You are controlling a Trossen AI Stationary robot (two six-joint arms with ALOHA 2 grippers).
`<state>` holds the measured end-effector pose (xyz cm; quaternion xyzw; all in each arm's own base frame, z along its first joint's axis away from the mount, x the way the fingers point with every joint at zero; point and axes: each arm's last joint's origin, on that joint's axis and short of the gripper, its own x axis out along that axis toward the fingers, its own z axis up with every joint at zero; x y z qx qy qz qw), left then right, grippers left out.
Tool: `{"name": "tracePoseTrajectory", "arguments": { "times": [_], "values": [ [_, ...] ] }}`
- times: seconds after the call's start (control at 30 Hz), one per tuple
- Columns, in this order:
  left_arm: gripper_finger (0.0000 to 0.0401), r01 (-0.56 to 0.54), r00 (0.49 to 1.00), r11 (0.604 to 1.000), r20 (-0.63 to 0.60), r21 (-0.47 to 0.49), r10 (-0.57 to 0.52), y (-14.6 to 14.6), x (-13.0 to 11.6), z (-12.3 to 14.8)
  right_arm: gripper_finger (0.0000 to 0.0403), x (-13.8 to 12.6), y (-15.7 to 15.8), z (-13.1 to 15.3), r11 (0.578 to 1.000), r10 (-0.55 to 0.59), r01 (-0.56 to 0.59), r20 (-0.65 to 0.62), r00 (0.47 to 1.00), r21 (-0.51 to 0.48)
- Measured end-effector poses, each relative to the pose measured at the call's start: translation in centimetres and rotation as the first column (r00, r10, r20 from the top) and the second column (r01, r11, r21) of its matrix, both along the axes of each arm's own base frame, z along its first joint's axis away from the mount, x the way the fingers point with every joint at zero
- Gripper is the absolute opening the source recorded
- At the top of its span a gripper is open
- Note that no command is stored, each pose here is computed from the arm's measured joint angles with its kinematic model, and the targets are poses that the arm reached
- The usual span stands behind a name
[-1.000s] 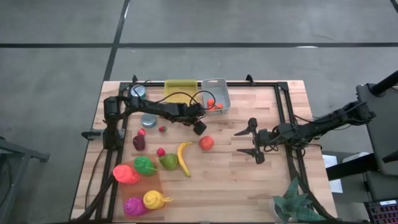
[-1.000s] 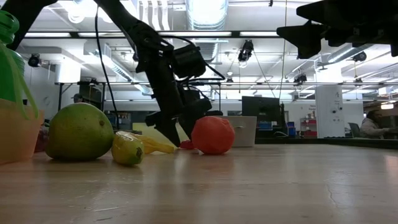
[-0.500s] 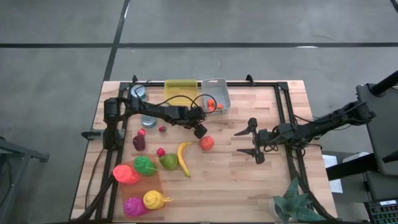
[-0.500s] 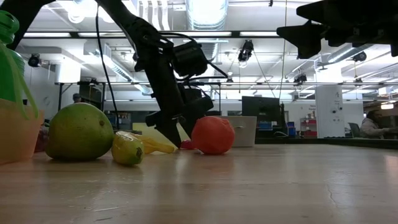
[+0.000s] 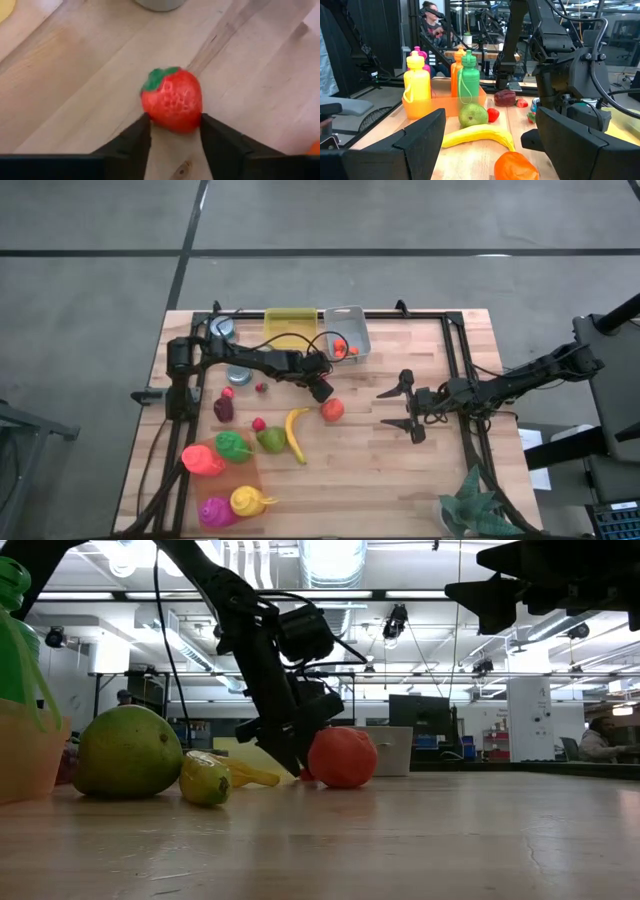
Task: Pick & Place Food Item
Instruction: Put the red strawberry into the gray bin
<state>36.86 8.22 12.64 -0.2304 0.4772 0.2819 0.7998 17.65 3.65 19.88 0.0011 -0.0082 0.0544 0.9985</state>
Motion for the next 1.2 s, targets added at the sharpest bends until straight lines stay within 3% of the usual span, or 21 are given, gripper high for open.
{"name": "tracePoseTrajectory", "arguments": {
  "times": [0.3, 0.87, 1.0, 1.2],
  "values": [
    [0.0101, -0.002, 1.000, 1.000, -0.006, -0.001, 0.002, 0.04, -0.06, -0.07, 0.0306, 0.00, 0.00, 0.00, 1.000, 0.000, 0.000, 0.000, 1.000, 0.000],
    [0.0101, -0.013, 1.000, 1.000, 0.003, -0.003, 0.013, 0.12, -0.01, -0.04, 0.0306, 0.00, 0.00, 0.00, 1.000, 0.000, 0.000, 0.000, 1.000, 0.000],
    [0.0130, -0.012, 1.000, 1.000, 0.006, -0.005, 0.013, 0.11, 0.01, -0.03, 0.0306, 0.00, 0.00, 0.00, 1.000, 0.000, 0.000, 0.000, 1.000, 0.000],
    [0.0230, -0.003, 0.999, 1.000, 0.037, -0.029, 0.004, 0.07, 0.23, 0.10, 0.0306, 0.00, 0.00, 0.00, 1.000, 0.000, 0.000, 0.000, 1.000, 0.000]
  ]
}}
